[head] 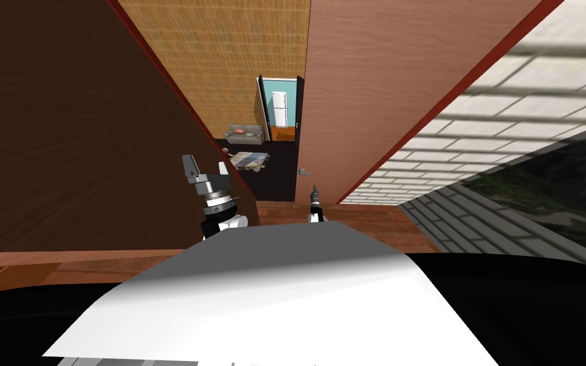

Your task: Pull the door open

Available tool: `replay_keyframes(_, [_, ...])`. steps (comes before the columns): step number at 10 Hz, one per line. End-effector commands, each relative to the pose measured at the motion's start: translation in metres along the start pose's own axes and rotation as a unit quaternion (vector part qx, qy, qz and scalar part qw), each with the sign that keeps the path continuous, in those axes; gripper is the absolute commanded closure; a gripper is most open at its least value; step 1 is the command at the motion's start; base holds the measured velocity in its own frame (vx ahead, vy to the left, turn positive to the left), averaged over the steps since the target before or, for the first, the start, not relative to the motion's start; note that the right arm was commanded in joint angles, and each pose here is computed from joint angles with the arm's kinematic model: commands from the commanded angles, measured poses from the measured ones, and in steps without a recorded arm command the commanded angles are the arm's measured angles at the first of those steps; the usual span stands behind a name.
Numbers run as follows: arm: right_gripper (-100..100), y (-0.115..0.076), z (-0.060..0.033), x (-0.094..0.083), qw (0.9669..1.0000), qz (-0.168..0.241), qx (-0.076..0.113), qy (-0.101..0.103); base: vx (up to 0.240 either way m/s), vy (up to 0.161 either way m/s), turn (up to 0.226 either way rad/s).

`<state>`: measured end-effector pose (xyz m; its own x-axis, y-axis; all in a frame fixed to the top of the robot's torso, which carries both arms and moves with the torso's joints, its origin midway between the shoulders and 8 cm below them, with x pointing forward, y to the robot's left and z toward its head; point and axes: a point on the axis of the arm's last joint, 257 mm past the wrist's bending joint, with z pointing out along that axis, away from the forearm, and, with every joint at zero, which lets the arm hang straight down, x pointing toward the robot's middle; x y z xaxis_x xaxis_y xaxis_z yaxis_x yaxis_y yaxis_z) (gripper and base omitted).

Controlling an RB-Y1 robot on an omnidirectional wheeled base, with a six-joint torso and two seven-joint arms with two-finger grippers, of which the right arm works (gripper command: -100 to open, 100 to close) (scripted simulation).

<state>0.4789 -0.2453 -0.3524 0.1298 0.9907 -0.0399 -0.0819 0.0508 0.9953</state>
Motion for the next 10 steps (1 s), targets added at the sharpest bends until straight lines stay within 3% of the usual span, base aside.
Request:
replay_keyframes(1, [-100,-0.011,-0.0036,0.005,0.9999,0.005,0.012,-0.001,0.138,-0.021,0.074])
replay_keyframes(10, [-100,-0.033,-0.0120,0.022,0.9991,0.017,0.039,-0.002,0.107,-0.004,0.035])
